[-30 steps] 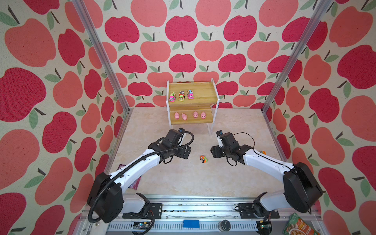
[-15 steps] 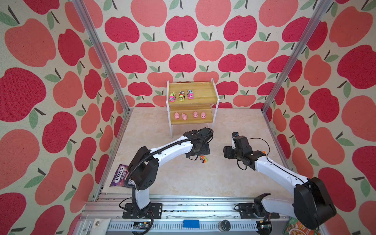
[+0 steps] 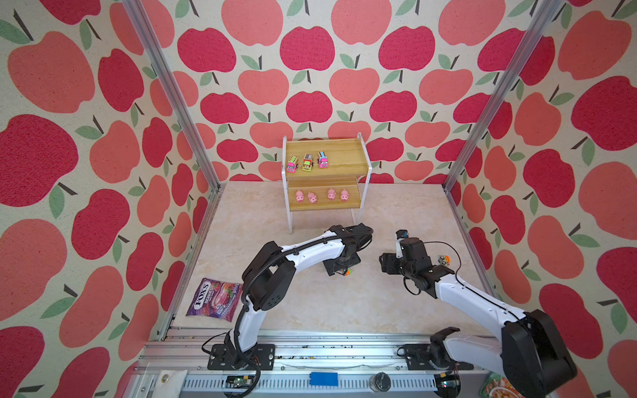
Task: Organize plastic toys on shelves
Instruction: Pick up the plastic toy from the center of the table.
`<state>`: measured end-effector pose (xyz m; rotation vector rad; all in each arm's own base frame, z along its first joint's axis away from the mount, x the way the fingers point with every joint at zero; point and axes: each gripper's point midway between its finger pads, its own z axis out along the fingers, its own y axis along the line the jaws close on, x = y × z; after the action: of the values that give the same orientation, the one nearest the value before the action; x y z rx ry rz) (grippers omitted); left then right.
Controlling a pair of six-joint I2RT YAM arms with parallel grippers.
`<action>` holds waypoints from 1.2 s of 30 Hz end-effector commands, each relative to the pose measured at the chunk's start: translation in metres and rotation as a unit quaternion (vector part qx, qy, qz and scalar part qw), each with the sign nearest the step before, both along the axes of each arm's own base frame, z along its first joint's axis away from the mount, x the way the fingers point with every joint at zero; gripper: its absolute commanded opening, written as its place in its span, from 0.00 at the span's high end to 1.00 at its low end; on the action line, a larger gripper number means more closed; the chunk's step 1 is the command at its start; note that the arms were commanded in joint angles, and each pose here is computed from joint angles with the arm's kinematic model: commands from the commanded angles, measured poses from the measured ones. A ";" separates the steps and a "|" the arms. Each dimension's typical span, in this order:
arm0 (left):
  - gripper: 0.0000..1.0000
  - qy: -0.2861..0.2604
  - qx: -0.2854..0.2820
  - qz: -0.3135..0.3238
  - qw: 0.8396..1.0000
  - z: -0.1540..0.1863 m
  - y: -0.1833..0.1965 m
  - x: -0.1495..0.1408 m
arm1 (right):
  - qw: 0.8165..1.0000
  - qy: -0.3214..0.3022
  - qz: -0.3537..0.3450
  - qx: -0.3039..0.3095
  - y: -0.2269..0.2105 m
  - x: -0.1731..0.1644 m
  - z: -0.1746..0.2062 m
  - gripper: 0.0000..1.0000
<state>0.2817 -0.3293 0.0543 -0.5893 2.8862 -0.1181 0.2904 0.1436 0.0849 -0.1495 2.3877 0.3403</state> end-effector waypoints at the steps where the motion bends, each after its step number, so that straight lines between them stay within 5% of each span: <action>1: 0.20 0.014 0.008 0.055 0.998 -0.004 0.004 0.001 | 1.000 -0.012 -0.001 0.026 0.004 0.001 0.007 0.29; 16: 0.27 0.021 0.012 0.076 0.997 -0.026 0.003 0.010 | 1.000 -0.008 0.003 0.025 0.004 -0.002 0.002 0.29; 26: 0.45 0.016 -0.010 0.082 0.996 -0.033 -0.003 0.013 | 1.000 -0.003 0.005 0.025 0.004 -0.003 0.000 0.29; 36: 0.60 -0.045 -0.137 0.060 0.988 -0.021 -0.024 0.024 | 0.998 -0.022 0.044 0.048 0.013 -0.013 0.009 0.30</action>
<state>0.2970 -0.3386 0.0262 -0.7593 2.8069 -0.3282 0.2838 0.1520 0.0926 -0.1717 2.3363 0.4363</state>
